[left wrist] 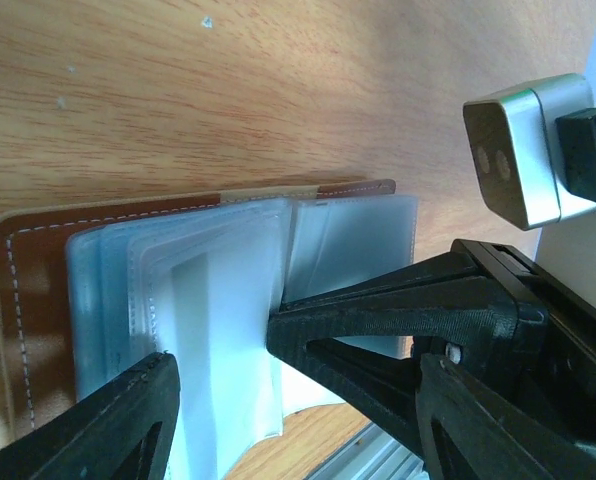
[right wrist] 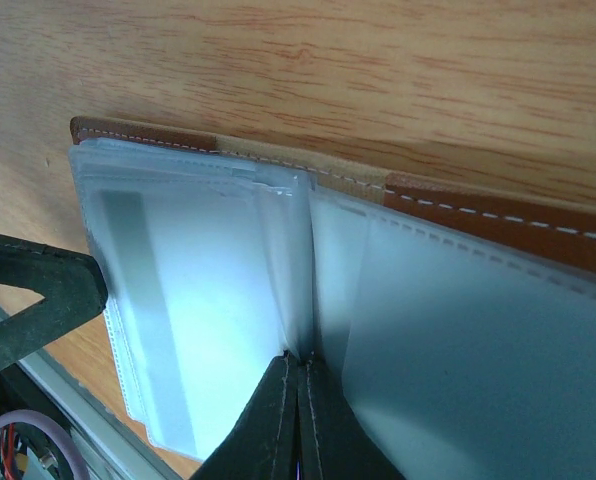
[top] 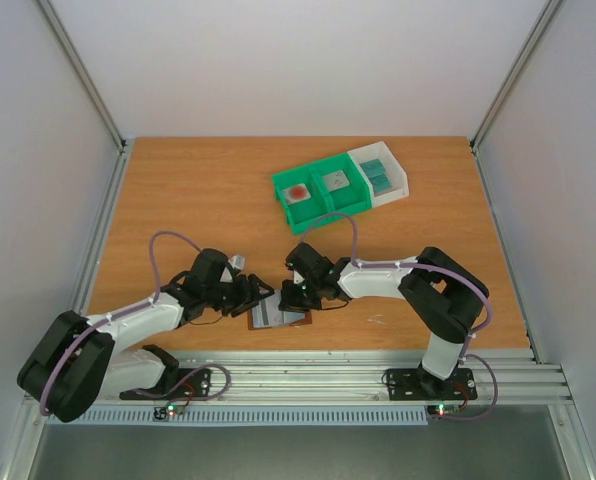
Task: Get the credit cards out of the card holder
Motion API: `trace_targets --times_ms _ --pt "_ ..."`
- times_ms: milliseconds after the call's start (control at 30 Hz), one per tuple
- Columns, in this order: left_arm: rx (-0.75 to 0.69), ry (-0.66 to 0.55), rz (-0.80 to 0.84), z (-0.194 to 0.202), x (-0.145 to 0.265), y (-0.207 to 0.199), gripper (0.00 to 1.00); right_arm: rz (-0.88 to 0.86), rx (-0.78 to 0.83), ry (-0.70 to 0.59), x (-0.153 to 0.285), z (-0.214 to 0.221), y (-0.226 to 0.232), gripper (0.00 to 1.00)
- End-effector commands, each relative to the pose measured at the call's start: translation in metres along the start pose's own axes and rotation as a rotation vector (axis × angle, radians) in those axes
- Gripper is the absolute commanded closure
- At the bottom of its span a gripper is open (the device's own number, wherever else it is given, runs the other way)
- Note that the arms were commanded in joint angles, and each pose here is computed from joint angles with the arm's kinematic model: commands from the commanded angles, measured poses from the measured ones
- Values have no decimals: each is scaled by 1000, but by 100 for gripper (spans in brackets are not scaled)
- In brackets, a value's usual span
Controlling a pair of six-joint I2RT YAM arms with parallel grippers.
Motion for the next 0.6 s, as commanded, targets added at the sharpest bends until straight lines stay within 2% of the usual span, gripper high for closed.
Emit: trace_targets --times_ms 0,567 --pt "-10 -3 4 1 -1 3 34 71 -18 16 -4 11 -11 99" --pt "10 14 25 2 -7 10 34 85 -31 11 -5 11 -14 99"
Point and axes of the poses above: each gripper's point midway between its finger pads, its own x axis back along the fingers, its own y axis along the line the jaws close on, z = x × y, the point moved 8 cm from there along x, back along the fingers, and after that the axes turned 8 degrees about x, right-handed, at the moved point
